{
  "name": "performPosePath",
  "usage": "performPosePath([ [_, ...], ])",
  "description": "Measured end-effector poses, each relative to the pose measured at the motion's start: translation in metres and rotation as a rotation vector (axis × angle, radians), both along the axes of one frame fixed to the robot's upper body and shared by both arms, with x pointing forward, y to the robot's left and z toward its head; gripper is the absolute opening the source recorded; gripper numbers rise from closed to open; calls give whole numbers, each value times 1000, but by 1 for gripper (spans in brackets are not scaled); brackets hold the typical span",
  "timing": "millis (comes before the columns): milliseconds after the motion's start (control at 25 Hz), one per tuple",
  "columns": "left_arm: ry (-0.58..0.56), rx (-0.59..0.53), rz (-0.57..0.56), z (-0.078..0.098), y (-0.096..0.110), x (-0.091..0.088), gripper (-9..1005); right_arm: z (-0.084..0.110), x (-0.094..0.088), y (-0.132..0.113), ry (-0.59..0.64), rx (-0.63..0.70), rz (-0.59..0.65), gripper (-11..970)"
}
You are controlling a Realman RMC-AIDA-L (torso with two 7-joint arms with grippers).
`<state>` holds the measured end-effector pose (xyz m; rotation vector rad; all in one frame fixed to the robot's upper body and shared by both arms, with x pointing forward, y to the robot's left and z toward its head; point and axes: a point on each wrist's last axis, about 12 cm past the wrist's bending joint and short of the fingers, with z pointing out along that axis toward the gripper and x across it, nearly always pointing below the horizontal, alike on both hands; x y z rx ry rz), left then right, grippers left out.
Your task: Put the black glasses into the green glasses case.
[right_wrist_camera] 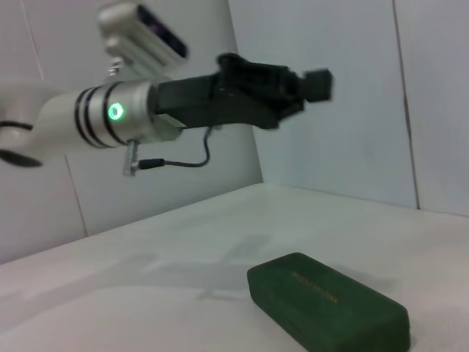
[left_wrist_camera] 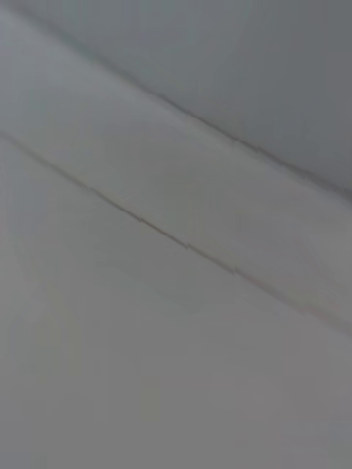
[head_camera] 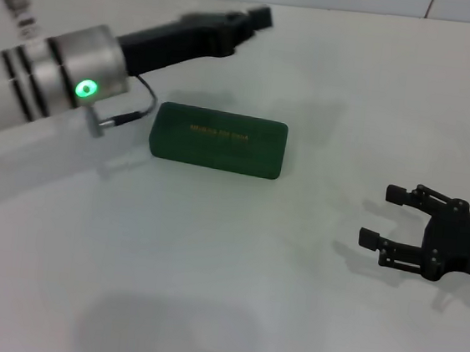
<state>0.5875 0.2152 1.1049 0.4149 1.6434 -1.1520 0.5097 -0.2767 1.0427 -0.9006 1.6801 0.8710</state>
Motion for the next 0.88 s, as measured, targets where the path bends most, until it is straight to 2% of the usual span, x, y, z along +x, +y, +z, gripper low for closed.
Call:
performPosePath([
  [120,-235,101,72,-10,16,-16,3,0,0,0,-2,1,2,863],
  [200,-307,149,99,-15,21,-22,3,0,0,0,-2,1,2,863],
  [280,-362,213,128,-24,27,-30,49,0,0,1,-2,1,2,863],
  [480,-436,307,183,-40,39,-45,222,0,0,0,-5,1,0,863],
  [600,-453,334,200,-46,45,-54,301,2,1,-2,-13,-1,-8,863],
  [680,-423,335,214,-53,54,-65,344,3,1,-4,-19,-2,-10,863],
  [800,-350,283,212,-53,65,-73,410,6,1,-7,-31,-3,2,864],
  [880,-305,245,164,-48,76,-81,453,9,0,-8,-46,-4,21,864],
])
